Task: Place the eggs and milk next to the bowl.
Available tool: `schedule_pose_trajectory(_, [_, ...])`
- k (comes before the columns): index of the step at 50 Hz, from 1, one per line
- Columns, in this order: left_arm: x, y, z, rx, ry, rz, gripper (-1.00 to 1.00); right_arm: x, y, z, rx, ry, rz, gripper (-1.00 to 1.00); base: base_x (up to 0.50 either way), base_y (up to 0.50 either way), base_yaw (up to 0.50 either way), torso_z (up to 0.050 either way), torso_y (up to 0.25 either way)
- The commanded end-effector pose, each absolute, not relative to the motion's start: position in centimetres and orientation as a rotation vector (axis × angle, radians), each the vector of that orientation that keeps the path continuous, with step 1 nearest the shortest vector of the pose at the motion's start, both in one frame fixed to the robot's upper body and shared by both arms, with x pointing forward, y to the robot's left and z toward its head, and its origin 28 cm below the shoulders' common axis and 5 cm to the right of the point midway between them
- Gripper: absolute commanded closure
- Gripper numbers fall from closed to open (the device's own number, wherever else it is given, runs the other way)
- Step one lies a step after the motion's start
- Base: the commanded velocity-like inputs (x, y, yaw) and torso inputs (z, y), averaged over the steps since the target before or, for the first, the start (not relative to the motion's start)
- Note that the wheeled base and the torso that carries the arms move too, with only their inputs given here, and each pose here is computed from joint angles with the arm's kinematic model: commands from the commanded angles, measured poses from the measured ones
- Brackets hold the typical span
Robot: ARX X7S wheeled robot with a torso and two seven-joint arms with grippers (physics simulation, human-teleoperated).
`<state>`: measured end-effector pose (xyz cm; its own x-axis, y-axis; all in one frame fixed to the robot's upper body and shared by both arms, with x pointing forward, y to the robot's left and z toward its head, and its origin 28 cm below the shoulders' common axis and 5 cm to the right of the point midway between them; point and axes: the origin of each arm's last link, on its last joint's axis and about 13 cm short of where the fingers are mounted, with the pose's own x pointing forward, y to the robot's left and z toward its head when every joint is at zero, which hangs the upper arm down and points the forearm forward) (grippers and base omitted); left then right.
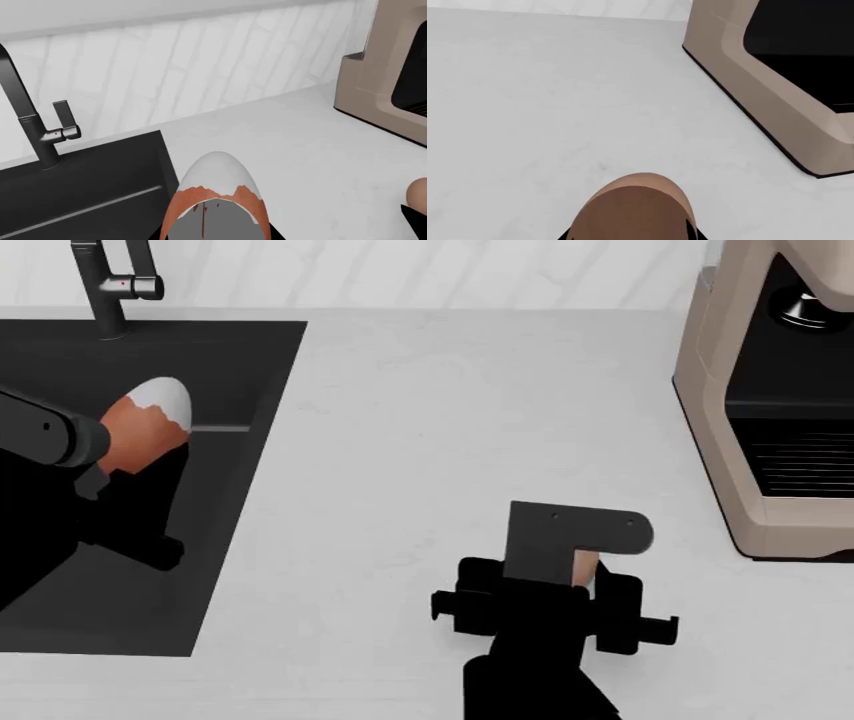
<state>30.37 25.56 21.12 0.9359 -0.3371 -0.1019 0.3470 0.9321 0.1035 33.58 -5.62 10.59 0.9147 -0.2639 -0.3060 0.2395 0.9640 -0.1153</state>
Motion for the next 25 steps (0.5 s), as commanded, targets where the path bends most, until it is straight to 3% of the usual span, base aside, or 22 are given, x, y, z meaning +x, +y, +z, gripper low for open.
schedule_pose_trajectory(1, [30.4, 25.6, 21.1, 0.112, 0.081, -0.343, 1.00, 33.5, -5.6, 10.5, -0.116, 0.333, -0.261, 1.00, 0.00, 0.00, 0.00, 0.000, 0.000])
schedule_pose_trajectory(8, [30.3, 25.6, 20.9, 0.101, 0.081, -0.342, 1.00, 33.1, -5.6, 11.4, -0.110, 0.302, -0.241, 1.00, 0.00, 0.00, 0.00, 0.000, 0.000])
schedule_pose_trajectory(25, [28.8, 25.1, 20.1, -0.006, -0.001, -0.270, 1.00, 31.0, -8.0, 16.5, -0.193, 0.014, -0.079, 1.00, 0.00, 0.00, 0.00, 0.000, 0.000])
